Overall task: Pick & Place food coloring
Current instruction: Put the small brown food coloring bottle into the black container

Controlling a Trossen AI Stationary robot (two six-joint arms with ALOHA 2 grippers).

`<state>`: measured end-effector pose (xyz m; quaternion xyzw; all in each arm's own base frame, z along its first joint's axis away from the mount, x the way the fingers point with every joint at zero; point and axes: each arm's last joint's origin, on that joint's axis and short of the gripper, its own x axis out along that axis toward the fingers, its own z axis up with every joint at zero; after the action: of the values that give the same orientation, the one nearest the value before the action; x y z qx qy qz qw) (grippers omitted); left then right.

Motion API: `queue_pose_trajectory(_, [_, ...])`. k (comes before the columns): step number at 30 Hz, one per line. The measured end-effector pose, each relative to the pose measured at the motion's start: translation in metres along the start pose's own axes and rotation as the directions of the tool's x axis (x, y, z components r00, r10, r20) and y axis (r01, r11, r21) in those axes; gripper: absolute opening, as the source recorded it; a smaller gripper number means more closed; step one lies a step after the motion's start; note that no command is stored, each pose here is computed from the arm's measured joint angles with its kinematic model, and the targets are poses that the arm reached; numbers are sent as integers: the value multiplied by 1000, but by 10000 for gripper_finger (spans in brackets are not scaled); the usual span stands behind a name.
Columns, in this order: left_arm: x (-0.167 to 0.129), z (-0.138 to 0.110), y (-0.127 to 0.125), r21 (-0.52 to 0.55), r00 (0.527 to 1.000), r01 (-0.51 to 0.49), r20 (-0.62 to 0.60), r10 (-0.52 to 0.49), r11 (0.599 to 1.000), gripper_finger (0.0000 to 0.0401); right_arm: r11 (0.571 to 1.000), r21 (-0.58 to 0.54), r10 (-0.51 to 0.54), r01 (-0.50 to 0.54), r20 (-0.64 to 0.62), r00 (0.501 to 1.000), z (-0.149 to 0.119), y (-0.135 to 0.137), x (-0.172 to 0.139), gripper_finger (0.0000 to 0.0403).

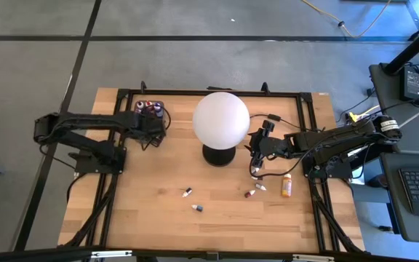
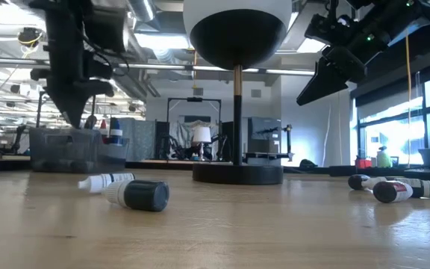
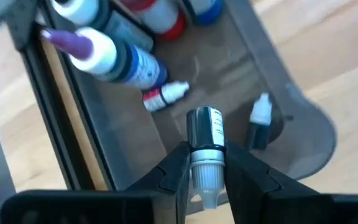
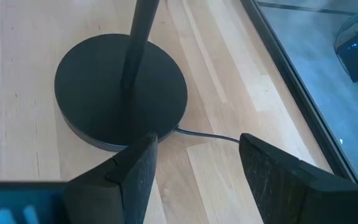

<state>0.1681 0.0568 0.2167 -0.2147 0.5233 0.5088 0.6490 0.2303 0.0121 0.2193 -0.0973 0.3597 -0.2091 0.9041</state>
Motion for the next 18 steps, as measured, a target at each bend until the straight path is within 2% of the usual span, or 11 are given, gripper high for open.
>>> queue_pose_trajectory(9, [25, 18, 11, 40, 988, -34, -148, 40, 999, 78, 1000, 0, 0, 0, 0, 1000, 0, 0, 0, 230])
queue_pose_trajectory(18, [52, 25, 2, 109, 962, -27, -269, 56, 994, 88, 1000, -19, 0, 0, 0, 1000, 0, 0, 0, 230])
